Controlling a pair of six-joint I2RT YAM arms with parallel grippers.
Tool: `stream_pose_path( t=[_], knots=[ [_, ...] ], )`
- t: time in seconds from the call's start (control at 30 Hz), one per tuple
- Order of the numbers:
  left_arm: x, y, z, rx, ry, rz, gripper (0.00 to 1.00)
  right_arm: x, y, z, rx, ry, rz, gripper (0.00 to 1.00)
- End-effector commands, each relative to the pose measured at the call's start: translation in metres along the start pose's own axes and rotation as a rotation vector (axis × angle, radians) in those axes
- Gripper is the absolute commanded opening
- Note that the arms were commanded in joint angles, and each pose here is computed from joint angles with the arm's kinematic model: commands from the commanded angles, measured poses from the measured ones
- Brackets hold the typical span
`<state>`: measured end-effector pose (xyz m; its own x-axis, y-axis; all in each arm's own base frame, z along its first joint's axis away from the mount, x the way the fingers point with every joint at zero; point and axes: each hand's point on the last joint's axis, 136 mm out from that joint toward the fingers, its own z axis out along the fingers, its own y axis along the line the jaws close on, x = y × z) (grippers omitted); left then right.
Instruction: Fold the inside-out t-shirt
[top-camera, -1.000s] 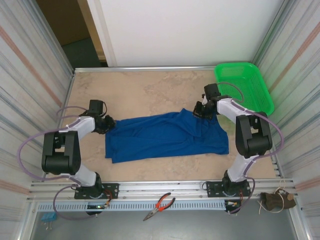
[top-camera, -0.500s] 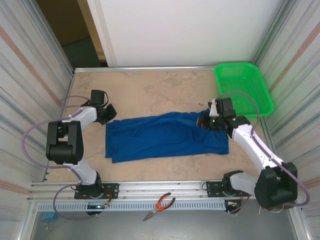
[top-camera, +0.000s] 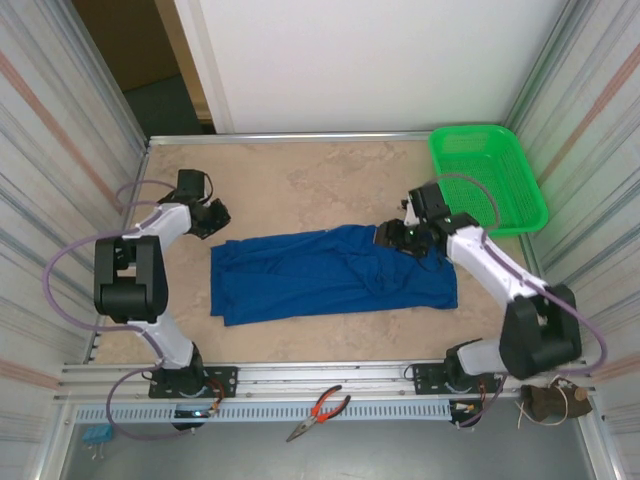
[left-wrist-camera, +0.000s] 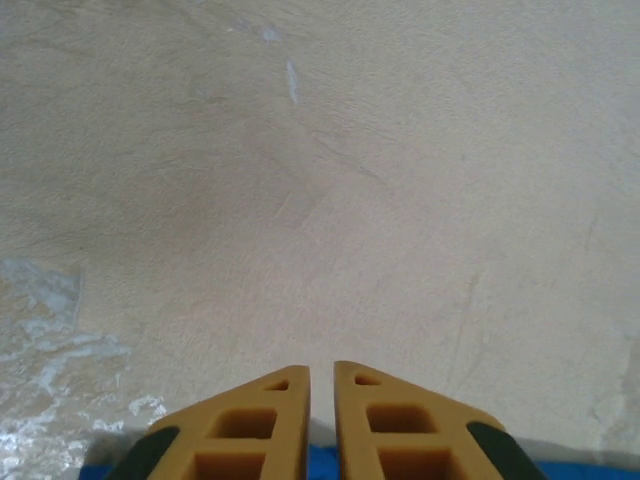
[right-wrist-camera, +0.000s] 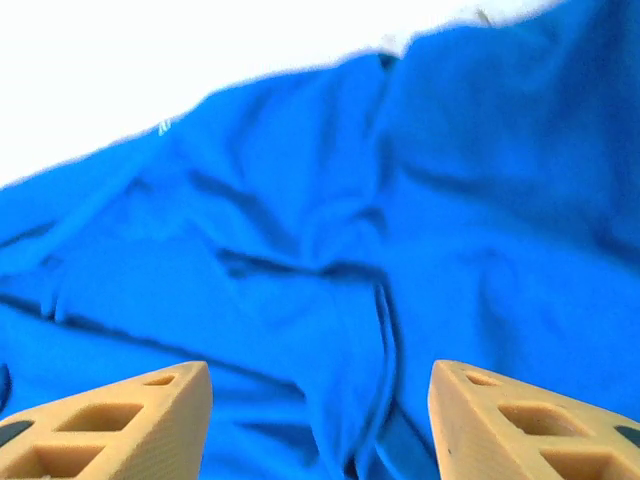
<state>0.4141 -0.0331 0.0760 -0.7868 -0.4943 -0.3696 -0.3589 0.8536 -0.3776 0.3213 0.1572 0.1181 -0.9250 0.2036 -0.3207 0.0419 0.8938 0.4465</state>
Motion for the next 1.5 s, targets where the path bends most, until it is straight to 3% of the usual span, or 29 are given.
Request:
stream_pose_path(
  t=[0.0, 0.17, 0.3, 0.47, 0.6, 0.93, 1.2, 1.33, 1.47],
  knots=[
    [-0.001, -0.012, -0.028, 0.063, -0.032, 0.011, 0.25, 0.004, 0.001, 0.024, 0.04, 0.06, -0.069, 0.56],
    [0.013, -0.014, -0.047, 0.111, -0.045, -0.006, 0.4, 0.016, -0.013, 0.057, 0.095, 0.125, -0.077, 0.52],
    [0.024, -0.014, -0.058, 0.138, -0.049, -0.02, 0.44, 0.026, -0.023, 0.075, 0.124, 0.162, -0.076, 0.49],
    [0.031, -0.011, -0.064, 0.144, -0.054, -0.03, 0.45, 0.031, -0.023, 0.085, 0.107, 0.193, -0.069, 0.29],
    [0.034, -0.009, -0.061, 0.143, -0.046, -0.036, 0.45, 0.033, -0.017, 0.082, 0.082, 0.2, -0.071, 0.0],
    [0.038, -0.01, -0.061, 0.153, -0.039, -0.038, 0.45, 0.04, 0.029, 0.026, -0.02, 0.133, -0.127, 0.0],
    [0.042, -0.013, -0.062, 0.161, -0.038, -0.037, 0.44, 0.102, 0.075, 0.031, -0.05, 0.201, -0.209, 0.0],
    [0.044, -0.015, -0.066, 0.172, -0.035, -0.034, 0.44, 0.117, 0.07, 0.015, -0.015, 0.194, -0.222, 0.4],
    [0.053, -0.024, -0.07, 0.197, -0.019, -0.026, 0.45, 0.072, 0.027, -0.021, 0.068, 0.053, -0.131, 0.56]
  ],
)
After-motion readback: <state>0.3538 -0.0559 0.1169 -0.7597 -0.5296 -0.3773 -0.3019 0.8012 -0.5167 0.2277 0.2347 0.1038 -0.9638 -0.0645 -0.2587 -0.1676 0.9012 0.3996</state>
